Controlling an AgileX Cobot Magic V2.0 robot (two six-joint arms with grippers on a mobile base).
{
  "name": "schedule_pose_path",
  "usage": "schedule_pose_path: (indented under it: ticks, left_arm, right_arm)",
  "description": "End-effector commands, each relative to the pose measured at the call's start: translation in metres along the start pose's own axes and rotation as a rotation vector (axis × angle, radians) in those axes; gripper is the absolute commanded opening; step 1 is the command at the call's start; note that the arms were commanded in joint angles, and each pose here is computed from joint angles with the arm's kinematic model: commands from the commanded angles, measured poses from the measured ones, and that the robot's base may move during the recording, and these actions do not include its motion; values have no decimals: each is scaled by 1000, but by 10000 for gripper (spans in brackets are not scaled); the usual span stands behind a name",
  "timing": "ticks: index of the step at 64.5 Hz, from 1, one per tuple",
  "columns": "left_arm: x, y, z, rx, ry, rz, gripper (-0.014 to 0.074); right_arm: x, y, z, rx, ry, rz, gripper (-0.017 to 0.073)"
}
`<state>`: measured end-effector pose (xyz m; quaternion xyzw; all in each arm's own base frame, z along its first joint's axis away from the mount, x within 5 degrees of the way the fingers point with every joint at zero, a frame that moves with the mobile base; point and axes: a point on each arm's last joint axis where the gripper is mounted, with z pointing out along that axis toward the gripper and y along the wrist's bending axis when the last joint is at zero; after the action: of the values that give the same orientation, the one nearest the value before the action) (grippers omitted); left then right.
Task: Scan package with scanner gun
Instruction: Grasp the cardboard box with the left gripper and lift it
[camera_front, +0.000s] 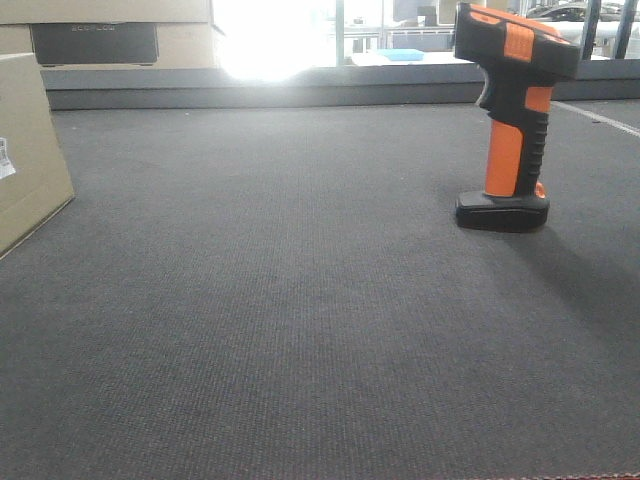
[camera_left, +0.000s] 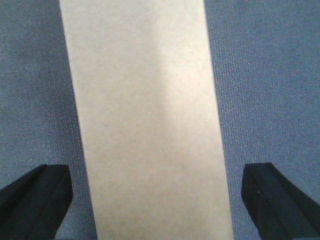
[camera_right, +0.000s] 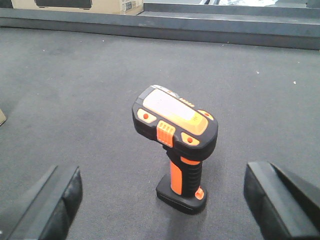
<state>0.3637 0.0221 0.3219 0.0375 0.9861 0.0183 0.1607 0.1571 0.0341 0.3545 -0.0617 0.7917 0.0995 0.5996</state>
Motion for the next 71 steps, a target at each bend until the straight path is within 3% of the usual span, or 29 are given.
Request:
schedule_pose_path:
  ticks: [1, 11, 25, 34, 40, 61, 71]
  left_arm:
    - [-3, 0, -2, -3, -22, -6, 573]
    - [-2, 0, 8, 4, 27, -7, 422]
    - [-3, -1, 9, 9, 28, -13, -115]
    - [-5, -3, -2, 26, -8, -21, -111]
    - [-5, -8, -16, 83, -53, -41, -111]
    - [-1, -39, -62, 428, -187, -142, -111]
    - [-4, -48, -67, 544, -200, -176, -111]
  right_arm:
    - [-5, 0, -1, 0, -32, -5, 559]
    - [-5, 0, -1, 0, -32, -5, 559]
    - [-5, 0, -1, 0, -32, -5, 559]
    - [-5, 0, -1, 0, -32, -5, 559]
    - [-5, 0, -1, 0, -34, -5, 559]
    - [1, -1, 4, 4, -21, -1, 559]
    - [28, -6, 27, 24, -4, 78, 559]
